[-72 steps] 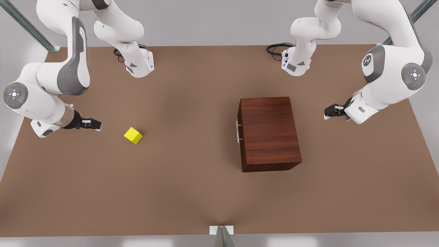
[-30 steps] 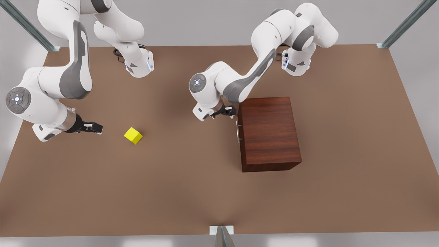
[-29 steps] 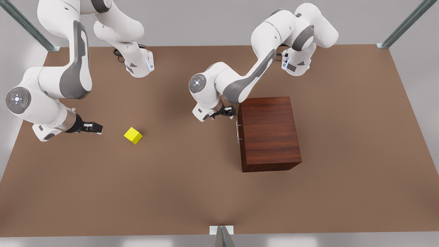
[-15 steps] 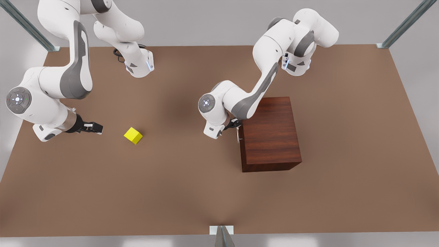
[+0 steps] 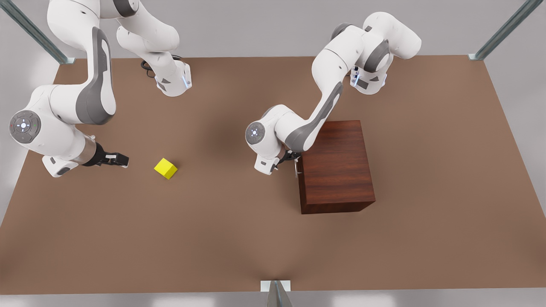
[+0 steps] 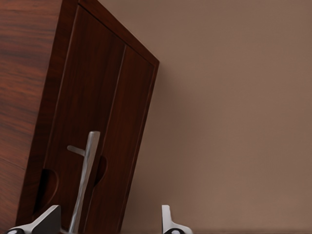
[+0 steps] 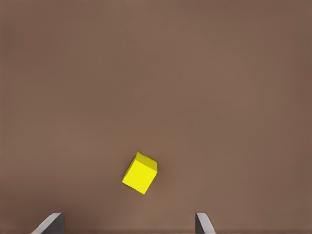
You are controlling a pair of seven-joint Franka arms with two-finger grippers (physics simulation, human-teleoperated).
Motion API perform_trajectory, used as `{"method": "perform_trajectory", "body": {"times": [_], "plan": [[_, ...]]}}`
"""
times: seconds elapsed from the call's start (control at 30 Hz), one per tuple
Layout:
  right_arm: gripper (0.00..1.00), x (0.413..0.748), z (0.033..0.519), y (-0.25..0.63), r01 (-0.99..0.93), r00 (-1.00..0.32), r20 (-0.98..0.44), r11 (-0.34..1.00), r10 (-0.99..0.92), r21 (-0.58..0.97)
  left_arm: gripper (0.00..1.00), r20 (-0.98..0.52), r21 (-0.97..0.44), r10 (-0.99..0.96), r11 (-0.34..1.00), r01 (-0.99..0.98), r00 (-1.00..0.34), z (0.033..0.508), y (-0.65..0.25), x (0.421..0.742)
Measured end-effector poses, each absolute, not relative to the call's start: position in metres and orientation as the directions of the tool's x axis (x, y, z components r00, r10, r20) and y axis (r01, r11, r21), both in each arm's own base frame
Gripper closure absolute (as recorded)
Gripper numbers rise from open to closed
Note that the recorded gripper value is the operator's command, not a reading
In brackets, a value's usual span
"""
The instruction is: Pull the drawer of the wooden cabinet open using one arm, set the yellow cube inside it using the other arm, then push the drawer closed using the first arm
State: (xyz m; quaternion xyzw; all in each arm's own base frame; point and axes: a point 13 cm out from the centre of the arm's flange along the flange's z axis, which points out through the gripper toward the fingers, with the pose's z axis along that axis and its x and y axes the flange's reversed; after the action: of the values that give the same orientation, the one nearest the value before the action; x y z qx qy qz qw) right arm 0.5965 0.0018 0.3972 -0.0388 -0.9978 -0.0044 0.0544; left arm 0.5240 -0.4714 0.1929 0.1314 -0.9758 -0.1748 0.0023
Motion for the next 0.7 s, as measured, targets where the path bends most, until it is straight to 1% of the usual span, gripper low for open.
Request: {"method": "perform_trajectory", "body": {"times": [0.37, 0.7], "plan": [[0.00, 0.597, 0.397, 0.003, 0.077, -0.991, 0.110, 0.997, 0.076, 0.005, 0.00, -0.018, 0.419, -0.176, 0.893, -0.167, -0.984, 0.161, -0.463, 0.510], [0.00, 0.597, 0.397, 0.003, 0.077, -0.991, 0.109, 0.997, 0.076, 0.005, 0.00, -0.045, 0.398, -0.140, 0.906, -0.146, -0.989, 0.156, -0.485, 0.510]]}}
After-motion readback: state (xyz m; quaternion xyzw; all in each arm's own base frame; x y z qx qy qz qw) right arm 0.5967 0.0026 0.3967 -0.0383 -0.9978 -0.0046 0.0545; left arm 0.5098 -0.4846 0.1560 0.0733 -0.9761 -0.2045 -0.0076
